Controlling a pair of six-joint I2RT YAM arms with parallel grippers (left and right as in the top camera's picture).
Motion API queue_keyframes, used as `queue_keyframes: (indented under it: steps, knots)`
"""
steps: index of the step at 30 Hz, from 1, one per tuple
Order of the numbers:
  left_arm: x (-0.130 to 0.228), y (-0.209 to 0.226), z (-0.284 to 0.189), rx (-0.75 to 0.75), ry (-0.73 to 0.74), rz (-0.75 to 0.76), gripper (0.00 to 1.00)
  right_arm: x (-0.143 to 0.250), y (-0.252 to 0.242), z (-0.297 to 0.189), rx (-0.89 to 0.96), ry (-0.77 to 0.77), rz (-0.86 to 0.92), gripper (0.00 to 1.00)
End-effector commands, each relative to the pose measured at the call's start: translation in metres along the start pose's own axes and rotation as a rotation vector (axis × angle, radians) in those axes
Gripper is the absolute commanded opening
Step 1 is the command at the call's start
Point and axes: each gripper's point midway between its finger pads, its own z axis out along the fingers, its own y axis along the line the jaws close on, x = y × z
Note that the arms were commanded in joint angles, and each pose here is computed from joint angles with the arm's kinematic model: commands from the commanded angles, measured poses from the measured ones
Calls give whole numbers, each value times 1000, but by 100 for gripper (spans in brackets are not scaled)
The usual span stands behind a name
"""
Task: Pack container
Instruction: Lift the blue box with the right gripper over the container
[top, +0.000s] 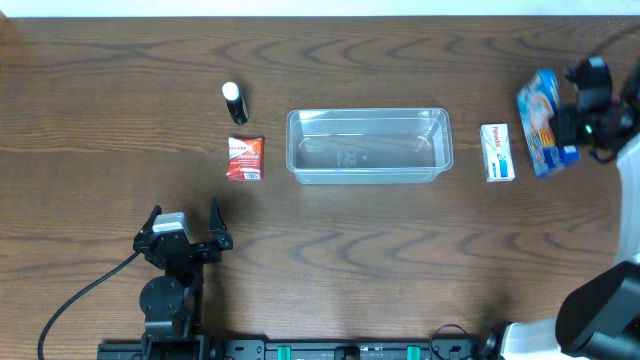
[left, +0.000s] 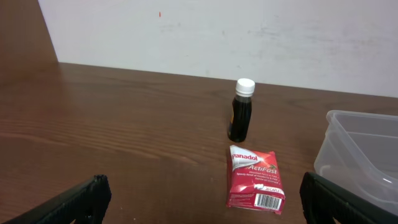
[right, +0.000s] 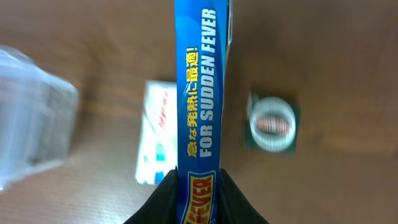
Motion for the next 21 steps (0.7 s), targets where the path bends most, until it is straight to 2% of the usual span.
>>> queue_keyframes:
  steps: [1,5,8,15,21]
  knots:
    - [19,4,2,-17,53,14,98,-47,38,-17,-36,-96,-116,17]
    - [19,4,2,-17,53,14,98,-80,93,-26,-91,-171,-309,18]
    - [19,4,2,-17,53,14,98,-90,134,-26,-118,-203,-471,19]
    - [19,4,2,-17,53,14,98,-77,221,-26,-229,-206,-794,19]
    - [19,4,2,-17,53,14,98,-62,245,-28,-273,-191,-971,19]
